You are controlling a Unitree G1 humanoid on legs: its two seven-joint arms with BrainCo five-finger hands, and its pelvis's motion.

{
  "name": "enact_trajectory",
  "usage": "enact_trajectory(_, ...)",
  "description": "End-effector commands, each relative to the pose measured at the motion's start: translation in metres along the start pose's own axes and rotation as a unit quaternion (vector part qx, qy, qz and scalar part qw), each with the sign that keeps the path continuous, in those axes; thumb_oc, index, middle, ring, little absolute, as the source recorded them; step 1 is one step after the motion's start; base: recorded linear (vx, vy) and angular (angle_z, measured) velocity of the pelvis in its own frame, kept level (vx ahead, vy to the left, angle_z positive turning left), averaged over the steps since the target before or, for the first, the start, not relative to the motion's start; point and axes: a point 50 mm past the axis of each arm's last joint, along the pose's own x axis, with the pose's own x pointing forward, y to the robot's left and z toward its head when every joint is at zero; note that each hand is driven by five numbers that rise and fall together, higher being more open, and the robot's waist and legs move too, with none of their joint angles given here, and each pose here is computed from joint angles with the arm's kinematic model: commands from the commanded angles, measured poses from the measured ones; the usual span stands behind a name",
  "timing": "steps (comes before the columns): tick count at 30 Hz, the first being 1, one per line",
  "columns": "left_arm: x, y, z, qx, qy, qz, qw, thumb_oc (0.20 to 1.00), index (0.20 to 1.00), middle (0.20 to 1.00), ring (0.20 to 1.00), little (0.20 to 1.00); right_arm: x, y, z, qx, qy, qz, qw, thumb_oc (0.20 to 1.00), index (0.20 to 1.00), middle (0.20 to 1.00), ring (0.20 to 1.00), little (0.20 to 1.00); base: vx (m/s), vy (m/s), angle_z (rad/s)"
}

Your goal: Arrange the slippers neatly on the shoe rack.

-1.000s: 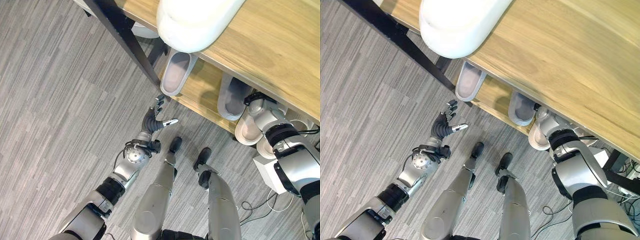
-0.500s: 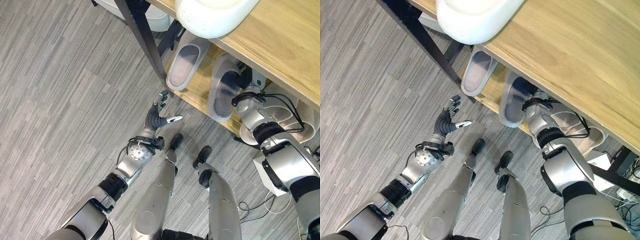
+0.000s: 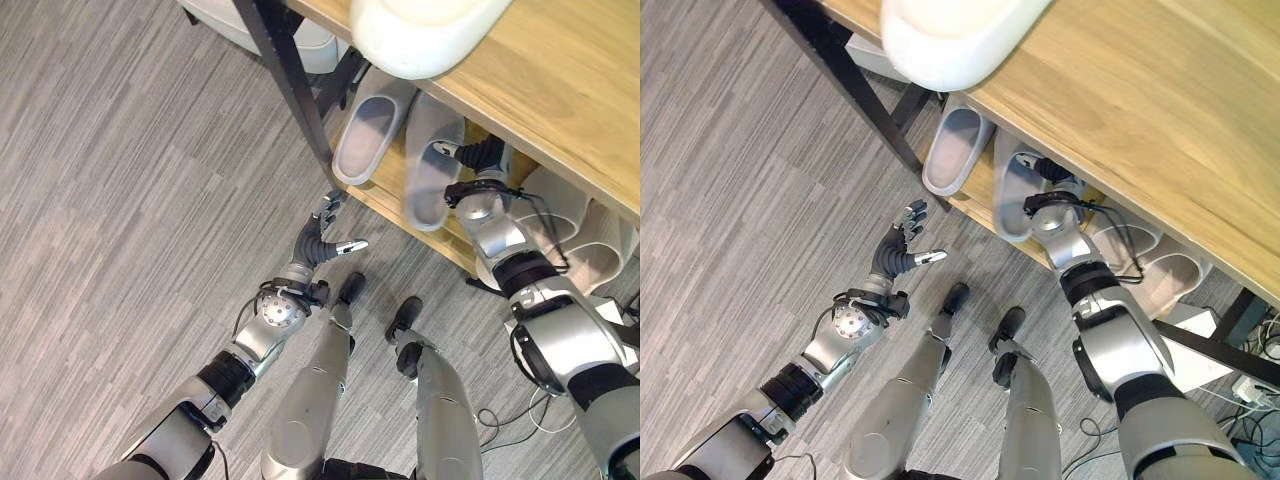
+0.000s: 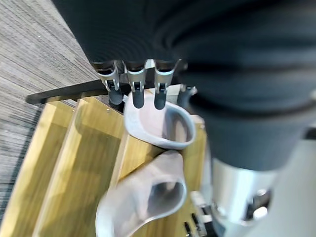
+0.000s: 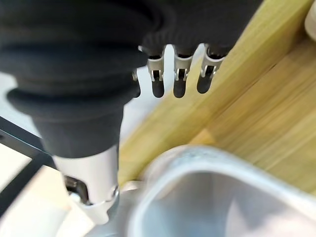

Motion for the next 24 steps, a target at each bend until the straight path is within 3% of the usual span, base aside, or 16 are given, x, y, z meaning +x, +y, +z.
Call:
enact_trajectory(1,-0.007,0.004,0.003,-0.019,-0.016,0.010,1.000,1.000,1.000,1.000,1.000,1.000,-0.018,-0.002,-0.004,0.082,-0.001,-0.033,0.996,1.000,1.000,1.000,1.000,1.000,0.01,0.008,-0.22)
enact_trajectory(7,-0.012,0.008,-0.003,-0.005,-0.001,0.020,1.000,1.000,1.000,1.000,1.000,1.000,-0.060,0.020,-0.026,0.139,0.054,0.017,0.989,1.000,1.000,1.000,1.000,1.000,-0.02,0.007,-0.15)
enact_trajectory(12,-0.008,0.011,0.000,-0.008,-0.004,0.034,0.999,1.000,1.000,1.000,1.000,1.000,-0.069,0.032,-0.031,0.167,0.089,0.031,0.981,1.000,1.000,1.000,1.000,1.000,-0.02,-0.003,-0.11)
enact_trajectory(16,-0.006,0.011,0.001,-0.009,-0.005,0.037,0.999,1.000,1.000,1.000,1.000,1.000,-0.086,0.055,-0.035,0.267,0.155,0.066,0.949,1.000,1.000,1.000,1.000,1.000,0.00,0.000,-0.02)
enact_trajectory(24,-0.006,0.009,-0.001,0.002,-0.001,0.006,1.000,1.000,1.000,1.000,1.000,1.000,-0.071,0.067,-0.028,0.348,0.195,0.105,0.911,1.000,1.000,1.000,1.000,1.000,0.01,-0.018,0.08)
